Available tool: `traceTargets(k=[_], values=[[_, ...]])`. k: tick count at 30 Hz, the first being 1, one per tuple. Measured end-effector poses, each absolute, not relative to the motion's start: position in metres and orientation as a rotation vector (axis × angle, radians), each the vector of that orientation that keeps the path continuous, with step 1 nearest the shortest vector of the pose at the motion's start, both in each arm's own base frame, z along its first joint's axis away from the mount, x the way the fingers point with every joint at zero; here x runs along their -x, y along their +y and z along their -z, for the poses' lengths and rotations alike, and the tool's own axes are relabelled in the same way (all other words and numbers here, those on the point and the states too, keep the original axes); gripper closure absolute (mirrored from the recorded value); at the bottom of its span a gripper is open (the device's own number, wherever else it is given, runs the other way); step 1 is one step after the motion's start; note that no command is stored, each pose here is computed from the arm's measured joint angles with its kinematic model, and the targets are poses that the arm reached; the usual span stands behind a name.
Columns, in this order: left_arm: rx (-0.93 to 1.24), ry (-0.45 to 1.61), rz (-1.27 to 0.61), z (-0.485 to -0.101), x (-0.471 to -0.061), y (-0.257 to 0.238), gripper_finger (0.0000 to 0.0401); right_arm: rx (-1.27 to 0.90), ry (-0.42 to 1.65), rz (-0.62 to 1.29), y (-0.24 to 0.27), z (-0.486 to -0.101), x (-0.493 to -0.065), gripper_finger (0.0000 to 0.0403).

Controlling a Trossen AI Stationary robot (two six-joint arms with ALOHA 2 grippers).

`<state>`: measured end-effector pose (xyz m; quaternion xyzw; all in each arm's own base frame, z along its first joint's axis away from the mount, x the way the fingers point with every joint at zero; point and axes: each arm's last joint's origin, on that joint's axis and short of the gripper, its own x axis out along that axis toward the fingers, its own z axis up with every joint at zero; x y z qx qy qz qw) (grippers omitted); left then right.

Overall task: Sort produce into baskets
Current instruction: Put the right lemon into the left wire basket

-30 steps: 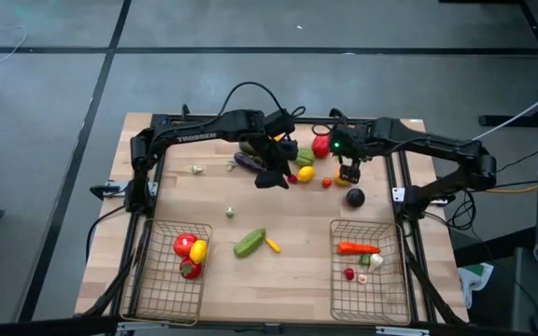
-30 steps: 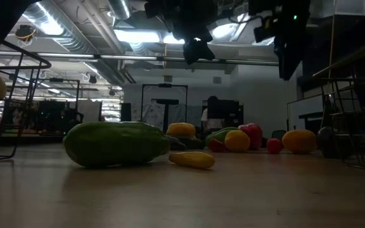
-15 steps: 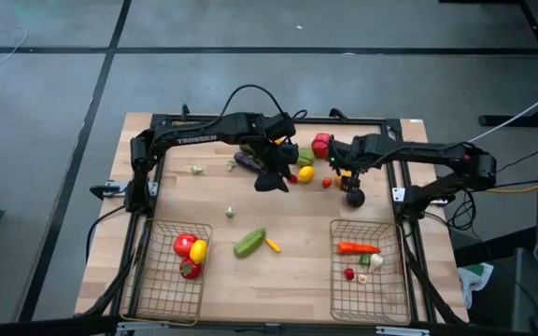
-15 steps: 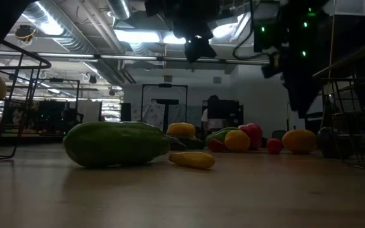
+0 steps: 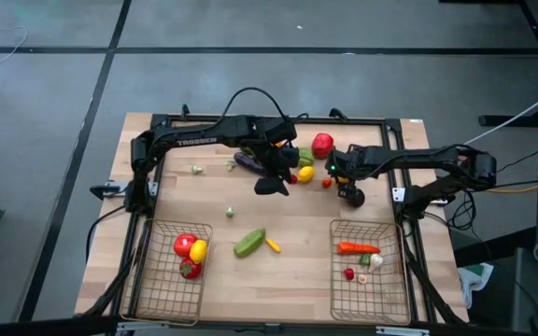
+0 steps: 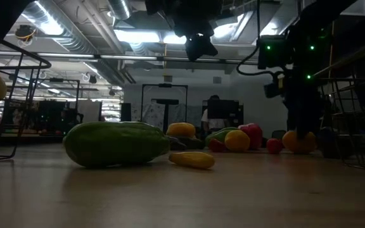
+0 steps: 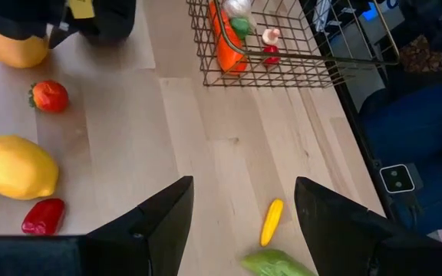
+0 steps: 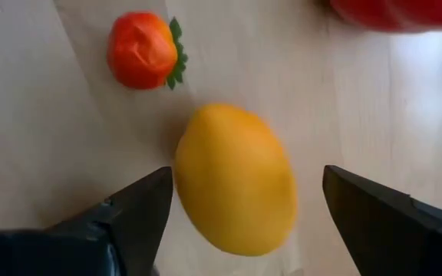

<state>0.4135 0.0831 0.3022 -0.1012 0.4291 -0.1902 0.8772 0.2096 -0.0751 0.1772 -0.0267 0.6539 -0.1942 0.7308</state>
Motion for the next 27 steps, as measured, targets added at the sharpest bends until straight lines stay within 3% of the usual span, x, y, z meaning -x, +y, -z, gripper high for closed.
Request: traceTargets(k=[7, 14, 18, 27], values=[[0.207, 0.894, 0.408, -0.302, -0.415, 0.077, 0.0178, -0.002, 1.476, 0.440, -0.082, -0.167, -0.199, 0.0077], [0.237, 0.898, 0.395, -0.304, -0.415, 0.075, 0.0178, -0.051, 1.452, 0.445, -0.087, -0.162, -0.196, 0.0134], [0.220, 0.865, 0.376, -0.319, -0.406, 0.076, 0.0178, -0.052, 1.423, 0.439, -0.088, -0.163, -0.199, 0.0156], [0.163, 0.772, 0.271, -0.368, -0.371, 0.083, 0.0178, -0.086, 1.377, 0.408, -0.088, -0.164, -0.203, 0.0158]])
